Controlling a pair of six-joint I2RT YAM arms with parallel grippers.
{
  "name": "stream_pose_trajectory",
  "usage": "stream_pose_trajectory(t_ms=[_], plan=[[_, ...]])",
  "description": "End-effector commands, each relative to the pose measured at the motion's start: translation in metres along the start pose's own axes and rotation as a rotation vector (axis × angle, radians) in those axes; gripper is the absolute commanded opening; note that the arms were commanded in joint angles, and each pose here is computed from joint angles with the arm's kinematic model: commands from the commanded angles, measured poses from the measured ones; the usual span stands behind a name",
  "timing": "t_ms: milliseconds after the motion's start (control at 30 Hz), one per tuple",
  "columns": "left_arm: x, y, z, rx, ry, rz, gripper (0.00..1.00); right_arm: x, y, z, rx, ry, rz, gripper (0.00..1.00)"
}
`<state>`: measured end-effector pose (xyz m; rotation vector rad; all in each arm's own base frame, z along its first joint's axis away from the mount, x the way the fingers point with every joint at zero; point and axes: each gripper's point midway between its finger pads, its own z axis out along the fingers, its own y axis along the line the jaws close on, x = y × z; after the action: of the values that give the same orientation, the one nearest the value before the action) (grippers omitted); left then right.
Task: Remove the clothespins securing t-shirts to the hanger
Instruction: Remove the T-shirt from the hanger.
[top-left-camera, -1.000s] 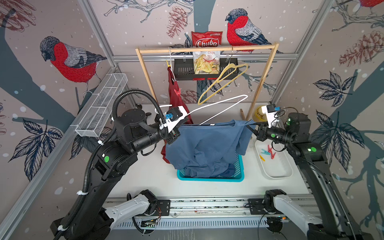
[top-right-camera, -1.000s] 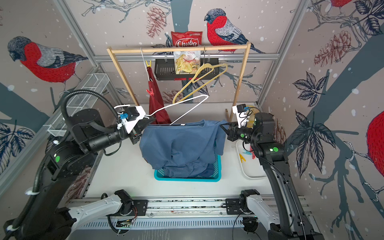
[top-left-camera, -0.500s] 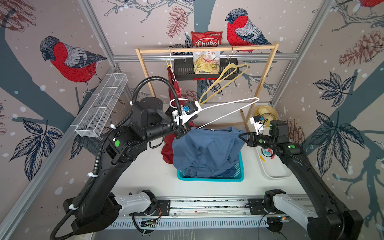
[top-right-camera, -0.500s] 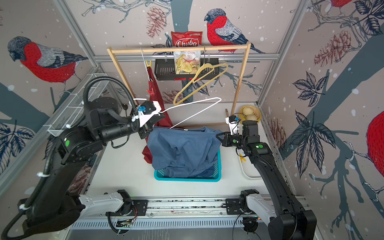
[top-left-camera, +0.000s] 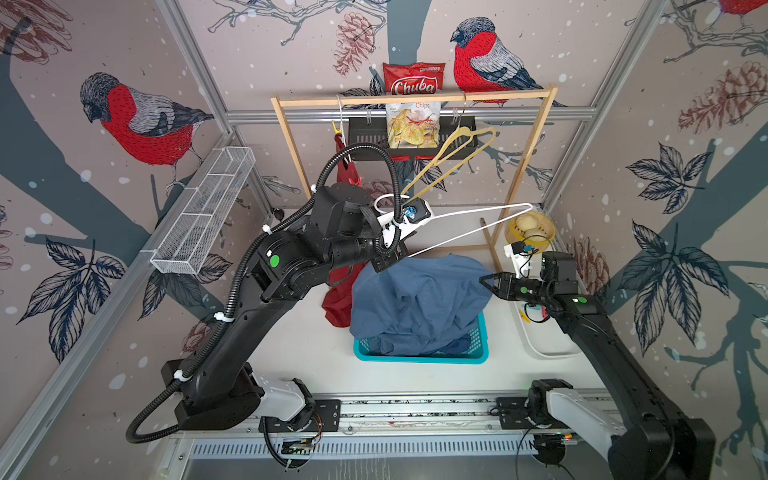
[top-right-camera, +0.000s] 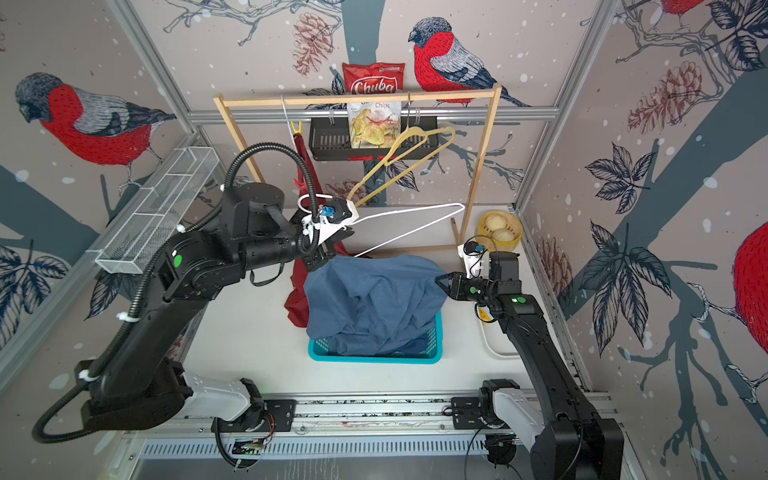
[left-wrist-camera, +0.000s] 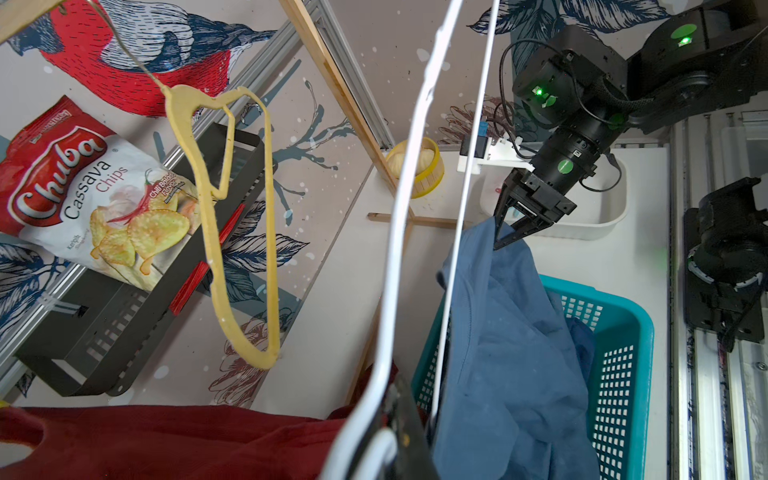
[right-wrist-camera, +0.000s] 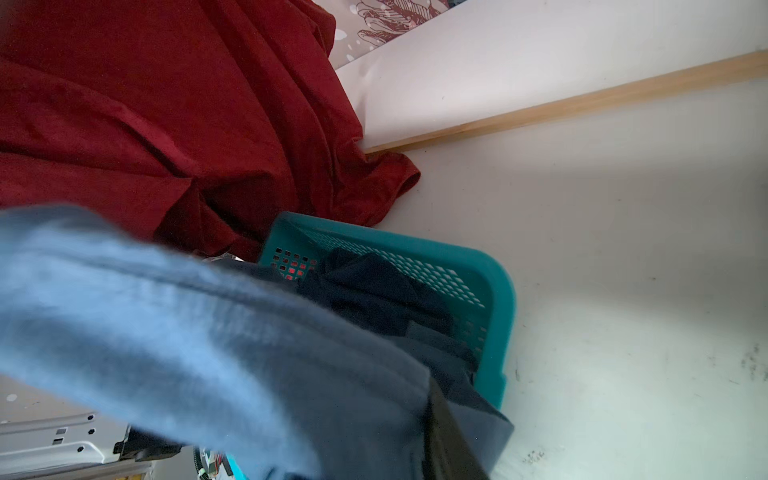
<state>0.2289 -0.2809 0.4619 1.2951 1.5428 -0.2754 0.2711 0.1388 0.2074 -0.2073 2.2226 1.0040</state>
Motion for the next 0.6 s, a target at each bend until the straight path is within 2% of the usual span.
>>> stream_pose_trajectory(t_ms=[0,167,333,567], plan=[[0.003,0.002,0.001,-0.018,0.023,0.023,0.0,-0.017,0.003,-0.009,0.031,-0.066,-0.041,0.38],[0.001,-0.001,0.006,-0.005,0.018,0.033,0.0,-0.035,0.009,-0.03,0.112,-0.133,-0.084,0.54],[0.0,-0.007,0.011,0.014,0.019,0.046,0.0,-0.055,0.014,-0.059,0.209,-0.236,-0.139,0.63],[0.0,-0.014,0.016,0.032,0.027,0.063,0.0,-0.092,0.031,-0.113,0.375,-0.358,-0.249,0.65]])
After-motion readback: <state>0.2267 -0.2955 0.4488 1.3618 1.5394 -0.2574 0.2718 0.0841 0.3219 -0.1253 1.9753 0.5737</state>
